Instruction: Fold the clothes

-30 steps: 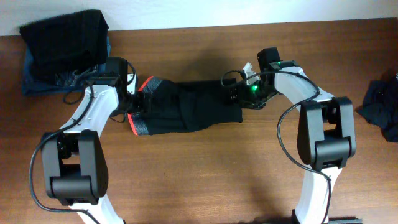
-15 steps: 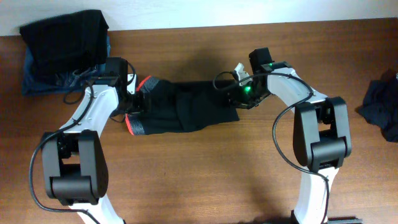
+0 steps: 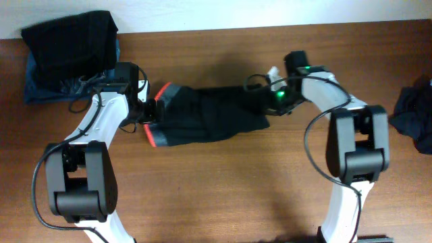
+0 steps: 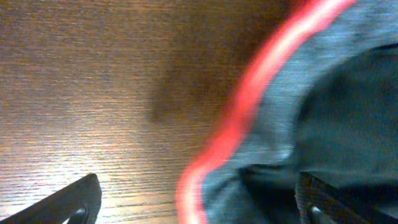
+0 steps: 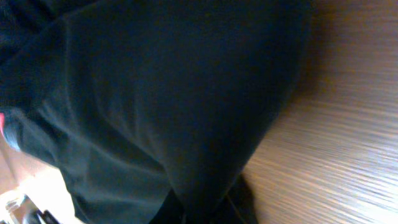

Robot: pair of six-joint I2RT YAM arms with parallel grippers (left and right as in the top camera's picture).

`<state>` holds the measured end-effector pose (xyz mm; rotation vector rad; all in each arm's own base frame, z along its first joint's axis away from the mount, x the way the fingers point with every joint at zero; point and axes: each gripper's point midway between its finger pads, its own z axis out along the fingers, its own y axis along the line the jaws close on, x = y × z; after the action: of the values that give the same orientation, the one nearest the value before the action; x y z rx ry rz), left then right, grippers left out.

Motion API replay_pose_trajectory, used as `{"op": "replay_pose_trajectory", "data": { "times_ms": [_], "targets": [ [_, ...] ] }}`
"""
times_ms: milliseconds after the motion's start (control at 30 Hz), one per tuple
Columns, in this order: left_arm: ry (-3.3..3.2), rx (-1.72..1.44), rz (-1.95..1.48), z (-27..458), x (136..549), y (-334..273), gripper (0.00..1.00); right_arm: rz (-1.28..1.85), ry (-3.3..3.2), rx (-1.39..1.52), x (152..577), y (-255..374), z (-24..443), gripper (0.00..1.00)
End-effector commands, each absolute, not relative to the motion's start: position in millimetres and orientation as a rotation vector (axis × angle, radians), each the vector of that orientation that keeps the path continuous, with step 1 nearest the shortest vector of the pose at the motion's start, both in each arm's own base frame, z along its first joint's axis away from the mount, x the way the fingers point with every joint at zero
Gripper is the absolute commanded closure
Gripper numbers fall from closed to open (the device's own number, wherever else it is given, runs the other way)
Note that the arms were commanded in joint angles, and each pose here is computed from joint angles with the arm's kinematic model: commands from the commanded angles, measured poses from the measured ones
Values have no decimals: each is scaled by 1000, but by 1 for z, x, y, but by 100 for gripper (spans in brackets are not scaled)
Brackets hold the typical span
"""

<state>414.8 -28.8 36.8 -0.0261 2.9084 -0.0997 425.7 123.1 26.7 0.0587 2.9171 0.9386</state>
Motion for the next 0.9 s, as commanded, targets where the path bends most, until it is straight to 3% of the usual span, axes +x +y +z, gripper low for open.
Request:
{"op": "replay_pose_trajectory", "data": {
  "times_ms": [0,167,433,700,867],
  "targets": [
    [2915,-11,-101,34,415,-31,1,886,2888,209,434,72,32,96],
    [2915,-11,-101,34,415,-31,1,842,2853,297,434,30,44,96],
    [2914,-11,-101,34,415,-31,1,496,2853,339,429,-15,86,96],
    [2911,-11,-101,34,415,-31,1,471,2735,179,441,21,148,96],
    [2912,-11,-101,34,415,-31,1,387,2735,126,444,69,153,96]
  ]
}}
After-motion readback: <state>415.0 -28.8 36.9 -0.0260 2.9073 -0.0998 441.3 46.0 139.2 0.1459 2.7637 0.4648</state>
